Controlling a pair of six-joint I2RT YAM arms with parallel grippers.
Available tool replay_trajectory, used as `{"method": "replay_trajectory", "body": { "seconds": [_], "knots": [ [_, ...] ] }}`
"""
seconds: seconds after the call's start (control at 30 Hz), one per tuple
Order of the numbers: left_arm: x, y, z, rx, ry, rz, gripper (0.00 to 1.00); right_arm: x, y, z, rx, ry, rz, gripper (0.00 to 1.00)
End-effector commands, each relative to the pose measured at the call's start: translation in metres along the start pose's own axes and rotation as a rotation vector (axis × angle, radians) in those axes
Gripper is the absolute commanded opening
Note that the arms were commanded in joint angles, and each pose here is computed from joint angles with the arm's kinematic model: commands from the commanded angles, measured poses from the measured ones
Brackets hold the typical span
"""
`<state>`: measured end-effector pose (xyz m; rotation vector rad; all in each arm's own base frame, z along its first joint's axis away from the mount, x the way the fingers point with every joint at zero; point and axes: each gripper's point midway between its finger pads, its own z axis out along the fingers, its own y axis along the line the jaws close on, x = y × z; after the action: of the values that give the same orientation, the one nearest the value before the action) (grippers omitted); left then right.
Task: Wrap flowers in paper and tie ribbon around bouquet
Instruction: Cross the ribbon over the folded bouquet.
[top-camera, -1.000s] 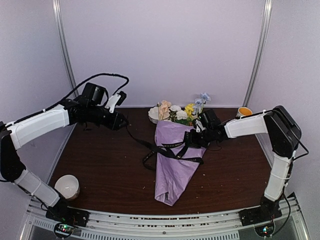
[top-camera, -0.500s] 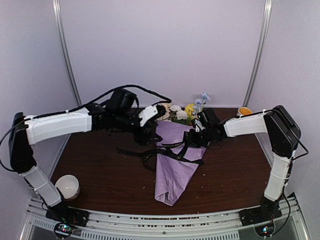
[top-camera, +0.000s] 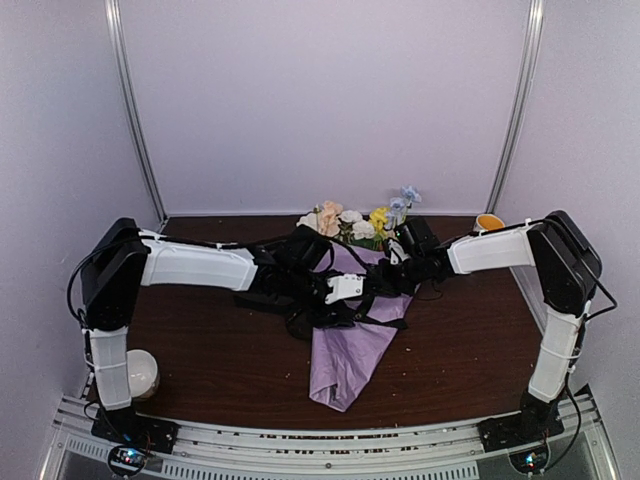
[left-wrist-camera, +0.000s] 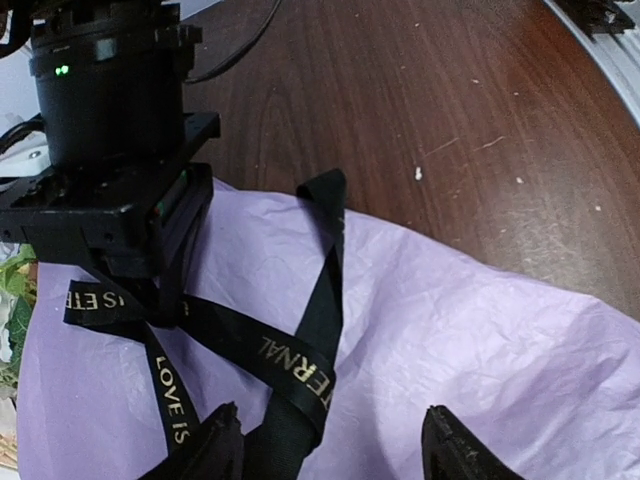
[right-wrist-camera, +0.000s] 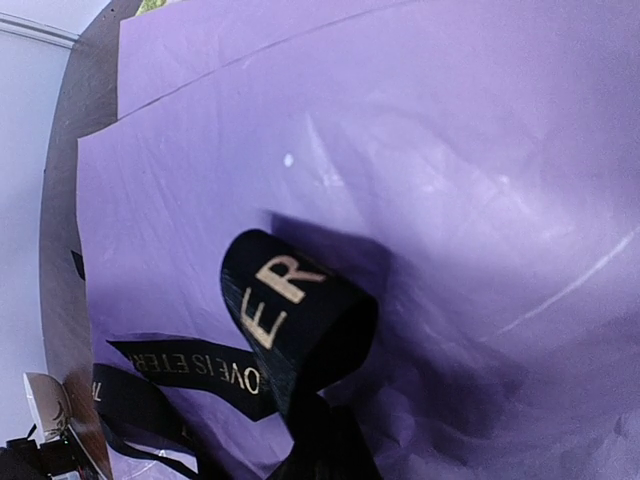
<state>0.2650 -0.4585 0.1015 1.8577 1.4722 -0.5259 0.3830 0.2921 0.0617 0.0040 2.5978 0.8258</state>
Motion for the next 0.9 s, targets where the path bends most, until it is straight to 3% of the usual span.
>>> {"method": "replay_trajectory", "body": {
  "seconds": [0.0,0.17,0.43,0.5,0.57,0.63,0.8,0.87],
  "knots": [
    [0.001,0.03,0.029,-0.128,0.057,0.021,0.63,0.009,0.001,0.002,0.01,0.036,-0.003,0.0],
    [0.025,0.033,0.065,-0.101,0.273,0.014,0.55,0.014,0.004,0.002,0.009,0.047,-0.013,0.0],
    [0.038,0.026,0.052,-0.123,0.303,0.005,0.47,0.015,0.004,-0.006,0.017,0.034,-0.02,0.0],
    [0.038,0.027,0.051,-0.128,0.308,0.005,0.38,0.015,0.004,-0.005,0.014,0.038,-0.019,0.0],
    [0.036,0.028,0.048,-0.13,0.311,0.005,0.18,0.017,0.004,-0.005,0.015,0.043,-0.02,0.0],
    [0.027,0.033,0.04,-0.145,0.294,-0.005,0.0,0.018,0.003,-0.007,0.019,0.047,-0.026,0.0],
    [-0.013,0.059,0.002,-0.177,0.139,-0.087,0.0,0.028,0.0,-0.012,0.029,0.09,-0.085,0.0],
    [-0.034,0.068,-0.02,-0.186,0.047,-0.116,0.0,0.035,0.002,-0.014,0.014,0.117,-0.114,0.05]
  ]
}}
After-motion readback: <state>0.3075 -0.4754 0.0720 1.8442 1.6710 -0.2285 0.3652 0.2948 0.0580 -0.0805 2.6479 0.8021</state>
